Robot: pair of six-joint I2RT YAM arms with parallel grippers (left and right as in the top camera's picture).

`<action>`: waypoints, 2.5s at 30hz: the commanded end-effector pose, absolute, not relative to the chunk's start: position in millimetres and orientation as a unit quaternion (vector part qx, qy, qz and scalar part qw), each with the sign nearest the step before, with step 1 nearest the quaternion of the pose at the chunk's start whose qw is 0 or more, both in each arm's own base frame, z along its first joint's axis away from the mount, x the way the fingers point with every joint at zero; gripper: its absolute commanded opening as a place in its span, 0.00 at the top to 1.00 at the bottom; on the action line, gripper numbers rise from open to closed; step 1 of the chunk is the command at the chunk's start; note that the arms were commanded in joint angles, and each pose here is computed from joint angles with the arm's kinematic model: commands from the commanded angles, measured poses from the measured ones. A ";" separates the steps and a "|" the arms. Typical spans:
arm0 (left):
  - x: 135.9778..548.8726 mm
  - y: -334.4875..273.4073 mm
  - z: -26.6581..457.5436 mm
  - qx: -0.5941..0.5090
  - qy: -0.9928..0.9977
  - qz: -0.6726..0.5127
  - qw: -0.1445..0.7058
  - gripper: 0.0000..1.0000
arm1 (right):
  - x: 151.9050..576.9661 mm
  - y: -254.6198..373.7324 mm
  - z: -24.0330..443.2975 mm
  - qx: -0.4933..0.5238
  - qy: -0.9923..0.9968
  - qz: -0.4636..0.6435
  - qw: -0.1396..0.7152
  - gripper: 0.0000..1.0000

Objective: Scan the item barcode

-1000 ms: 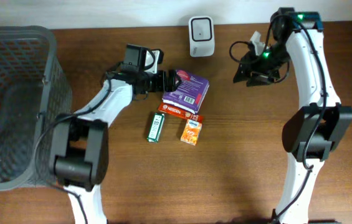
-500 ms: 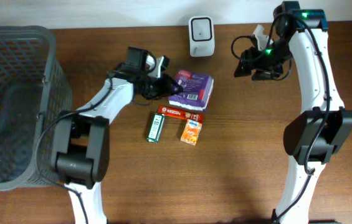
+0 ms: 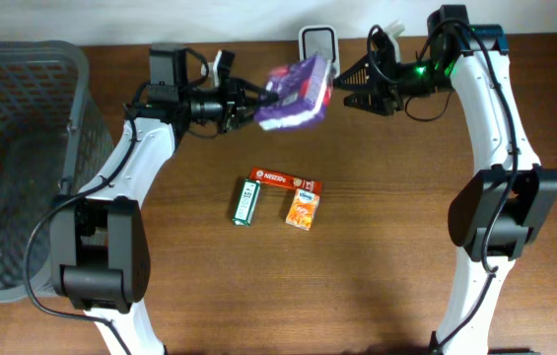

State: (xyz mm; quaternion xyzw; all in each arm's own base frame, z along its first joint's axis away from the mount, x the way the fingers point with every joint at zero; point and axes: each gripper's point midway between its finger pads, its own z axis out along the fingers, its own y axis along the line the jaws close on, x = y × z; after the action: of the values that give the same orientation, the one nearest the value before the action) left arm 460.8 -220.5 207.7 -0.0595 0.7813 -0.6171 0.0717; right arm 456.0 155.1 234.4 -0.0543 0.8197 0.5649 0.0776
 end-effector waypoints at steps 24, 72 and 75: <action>465.9 -238.4 245.0 -0.151 0.754 -0.639 0.017 0.67 | 470.2 208.4 262.9 -0.100 0.789 0.597 0.108 0.32; 402.0 -93.8 198.8 -0.088 0.960 -0.065 0.258 0.09 | 530.0 -138.8 193.4 0.150 0.915 -0.293 0.234 0.96; 401.7 -94.0 198.7 -0.105 0.958 -0.071 0.256 0.09 | 489.2 -228.3 169.5 0.255 0.901 -0.299 0.182 0.96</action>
State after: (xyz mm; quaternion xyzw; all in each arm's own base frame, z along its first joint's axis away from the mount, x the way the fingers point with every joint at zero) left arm 400.9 -94.7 193.6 -0.0950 0.9611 -0.0705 0.2495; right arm 504.3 -204.1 158.2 0.1968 0.9159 -0.3056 0.1703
